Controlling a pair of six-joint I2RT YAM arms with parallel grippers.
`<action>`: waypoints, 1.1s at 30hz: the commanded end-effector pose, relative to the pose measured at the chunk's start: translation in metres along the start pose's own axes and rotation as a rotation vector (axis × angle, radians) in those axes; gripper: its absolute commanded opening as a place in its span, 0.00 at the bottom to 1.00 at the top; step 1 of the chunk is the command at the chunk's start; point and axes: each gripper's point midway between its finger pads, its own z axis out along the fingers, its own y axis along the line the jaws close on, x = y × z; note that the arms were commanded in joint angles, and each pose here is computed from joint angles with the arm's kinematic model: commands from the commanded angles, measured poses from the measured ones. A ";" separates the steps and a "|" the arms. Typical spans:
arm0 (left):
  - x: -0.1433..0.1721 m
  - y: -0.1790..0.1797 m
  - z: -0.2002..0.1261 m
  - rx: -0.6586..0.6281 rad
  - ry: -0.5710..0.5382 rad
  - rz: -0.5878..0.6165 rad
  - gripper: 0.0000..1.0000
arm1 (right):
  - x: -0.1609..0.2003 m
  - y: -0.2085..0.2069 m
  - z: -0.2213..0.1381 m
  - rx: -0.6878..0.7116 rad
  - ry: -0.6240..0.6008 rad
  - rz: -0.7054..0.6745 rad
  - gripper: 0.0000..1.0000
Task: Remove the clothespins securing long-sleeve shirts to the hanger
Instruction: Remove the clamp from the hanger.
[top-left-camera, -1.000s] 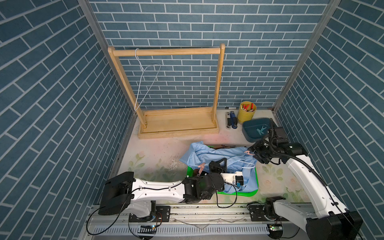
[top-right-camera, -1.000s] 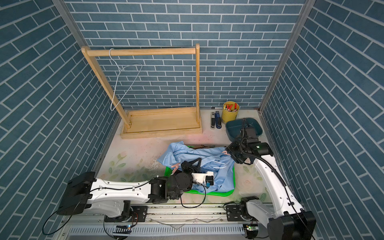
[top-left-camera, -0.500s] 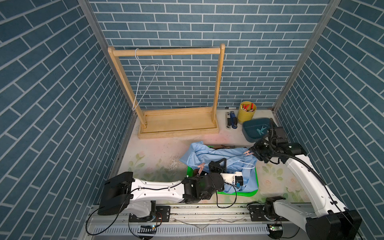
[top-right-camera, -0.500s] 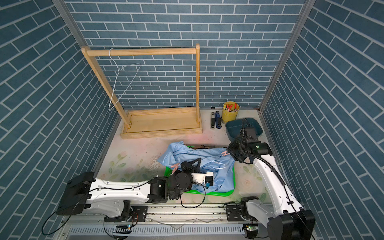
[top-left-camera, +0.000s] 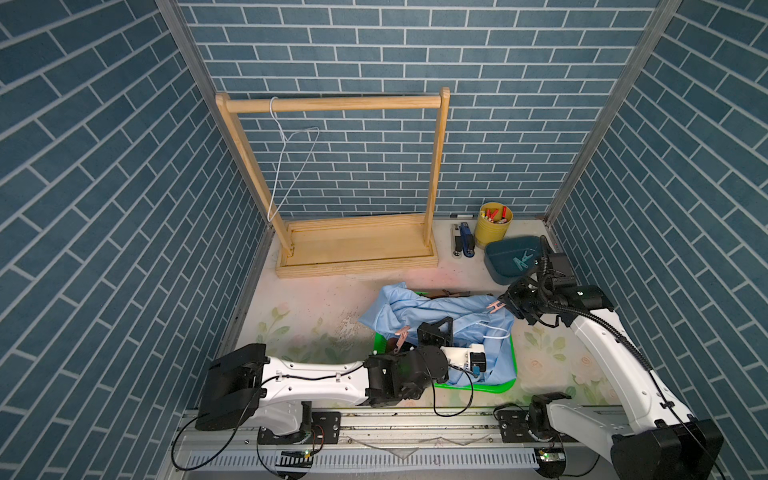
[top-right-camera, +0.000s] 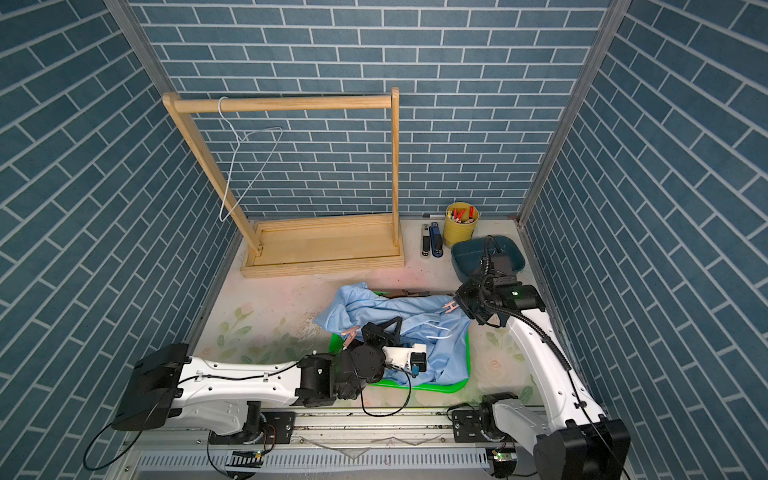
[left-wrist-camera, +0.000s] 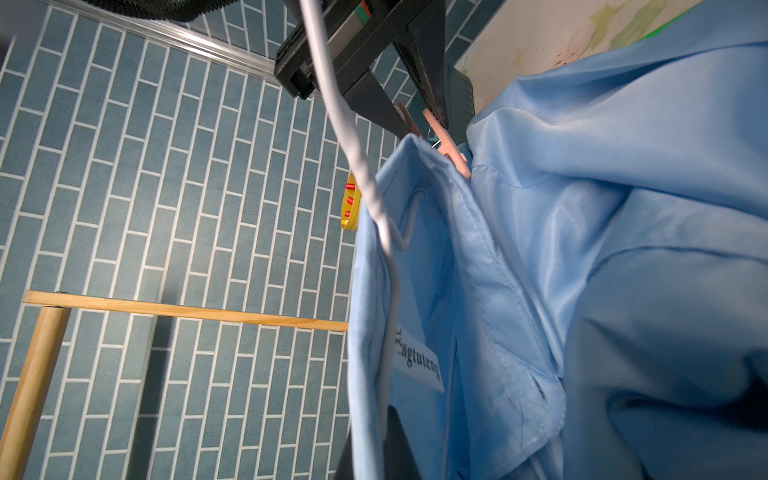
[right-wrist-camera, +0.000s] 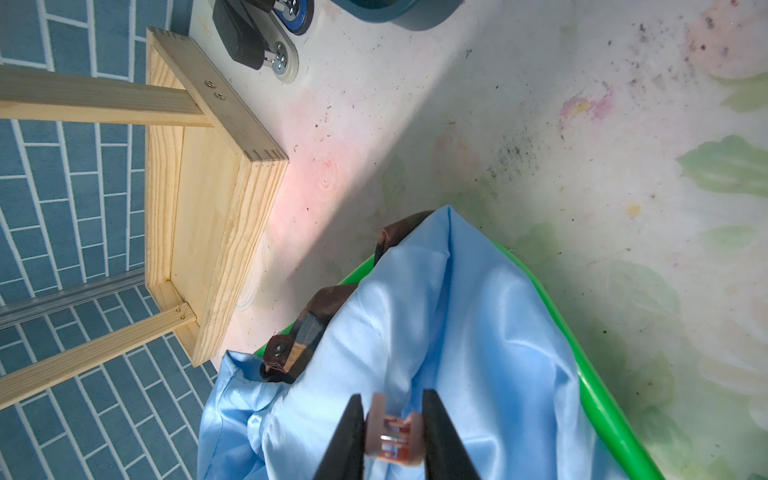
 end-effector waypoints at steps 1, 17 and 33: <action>-0.004 0.019 -0.002 -0.034 -0.012 -0.058 0.00 | 0.001 -0.011 -0.001 0.034 -0.010 0.030 0.00; -0.004 0.017 -0.002 -0.026 -0.011 -0.055 0.00 | -0.010 -0.007 -0.034 0.017 -0.100 0.004 0.00; -0.007 0.018 -0.007 0.021 -0.037 -0.105 0.00 | -0.122 0.017 -0.026 -0.040 -0.290 0.077 0.00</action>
